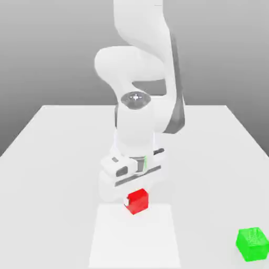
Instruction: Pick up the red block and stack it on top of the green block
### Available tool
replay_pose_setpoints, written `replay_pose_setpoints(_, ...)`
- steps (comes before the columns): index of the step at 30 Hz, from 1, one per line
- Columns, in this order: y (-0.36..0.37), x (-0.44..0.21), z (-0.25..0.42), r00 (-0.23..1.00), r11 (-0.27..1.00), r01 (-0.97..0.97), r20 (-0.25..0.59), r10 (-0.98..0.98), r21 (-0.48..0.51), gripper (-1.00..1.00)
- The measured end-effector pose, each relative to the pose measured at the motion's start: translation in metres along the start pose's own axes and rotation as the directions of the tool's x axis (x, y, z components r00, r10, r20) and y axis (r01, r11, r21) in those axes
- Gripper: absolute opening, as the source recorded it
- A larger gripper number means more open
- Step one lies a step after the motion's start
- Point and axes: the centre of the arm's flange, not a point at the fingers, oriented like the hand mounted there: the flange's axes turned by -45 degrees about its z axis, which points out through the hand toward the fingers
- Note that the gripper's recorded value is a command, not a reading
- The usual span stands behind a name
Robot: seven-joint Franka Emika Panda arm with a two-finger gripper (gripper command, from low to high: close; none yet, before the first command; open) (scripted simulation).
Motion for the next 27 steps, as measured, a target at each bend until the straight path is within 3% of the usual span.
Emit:
replay_pose_setpoints(9,0.000,0.004,-0.061,1.000,1.000,0.006,-0.001,-0.006,0.001,-1.00)
replay_pose_setpoints(14,-0.015,0.069,-0.076,0.995,0.995,0.104,-0.005,-0.104,0.007,-1.00)
replay_pose_setpoints(27,-0.134,0.245,-0.100,0.925,0.925,0.381,-0.002,-0.381,0.004,-1.00)
